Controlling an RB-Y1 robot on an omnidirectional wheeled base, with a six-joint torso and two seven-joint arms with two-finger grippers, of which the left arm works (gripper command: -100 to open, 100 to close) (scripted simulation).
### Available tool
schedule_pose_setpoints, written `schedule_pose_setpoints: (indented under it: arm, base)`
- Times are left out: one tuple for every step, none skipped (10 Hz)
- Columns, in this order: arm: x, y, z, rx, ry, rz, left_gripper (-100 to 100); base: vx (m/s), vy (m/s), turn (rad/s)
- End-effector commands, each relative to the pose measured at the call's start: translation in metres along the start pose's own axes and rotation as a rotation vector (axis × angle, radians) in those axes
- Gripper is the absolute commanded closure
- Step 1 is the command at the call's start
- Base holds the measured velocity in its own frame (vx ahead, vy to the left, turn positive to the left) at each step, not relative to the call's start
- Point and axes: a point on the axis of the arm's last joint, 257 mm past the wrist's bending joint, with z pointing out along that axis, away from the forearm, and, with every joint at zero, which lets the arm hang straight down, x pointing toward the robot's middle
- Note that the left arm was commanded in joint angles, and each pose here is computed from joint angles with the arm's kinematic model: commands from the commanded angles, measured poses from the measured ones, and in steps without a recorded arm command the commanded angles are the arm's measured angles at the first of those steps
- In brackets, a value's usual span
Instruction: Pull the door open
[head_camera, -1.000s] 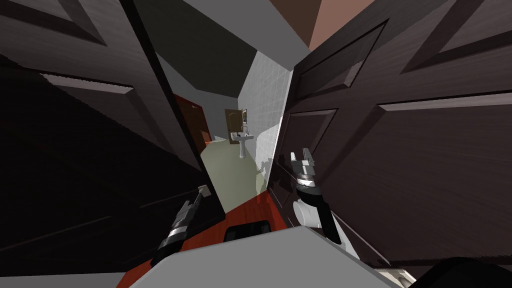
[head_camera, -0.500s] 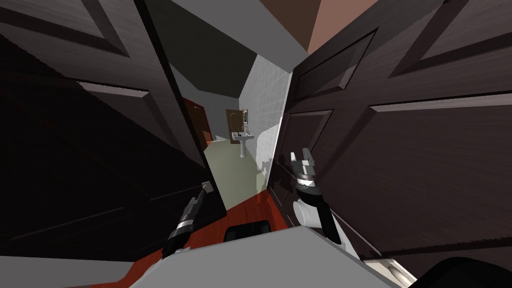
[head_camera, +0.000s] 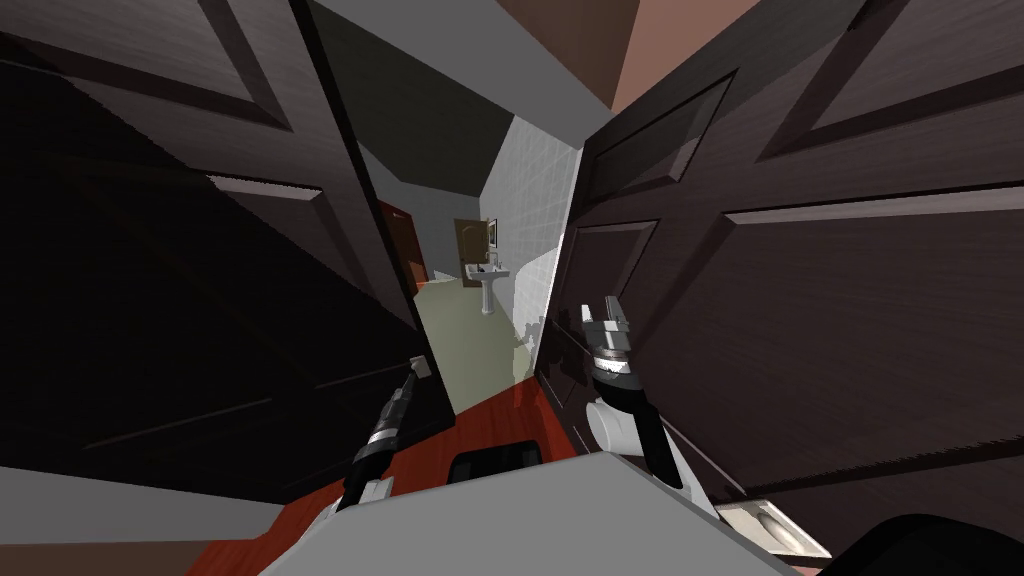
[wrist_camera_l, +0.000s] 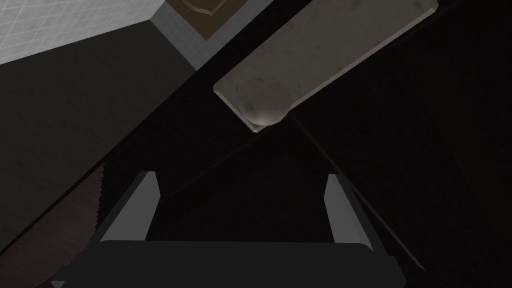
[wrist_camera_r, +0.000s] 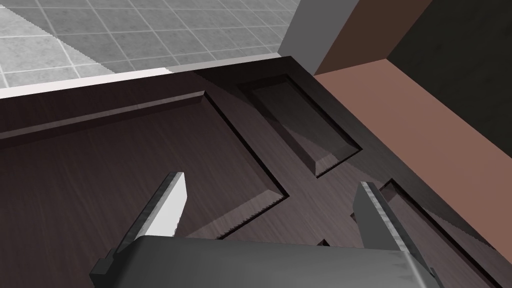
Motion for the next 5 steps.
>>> schedule_pose_setpoints:
  arm:
    - [0.003, -0.001, 0.0025, -0.003, 0.003, -0.040, -100]
    - [0.009, -0.004, 0.0080, -0.006, 0.009, -0.098, -100]
    - [0.014, -0.007, 0.0133, -0.008, 0.014, -0.144, -100]
    - [0.014, -0.007, 0.0133, -0.009, 0.014, -0.160, -100]
    - [0.020, -0.010, 0.0185, -0.012, 0.020, -0.215, -100]
  base:
    - [-0.046, 0.007, 0.012]
    - [-0.057, 0.012, 0.035]
    - [-0.080, 0.004, 0.041]
    - [-0.060, 0.003, 0.011]
    - [-0.058, 0.003, 0.025]
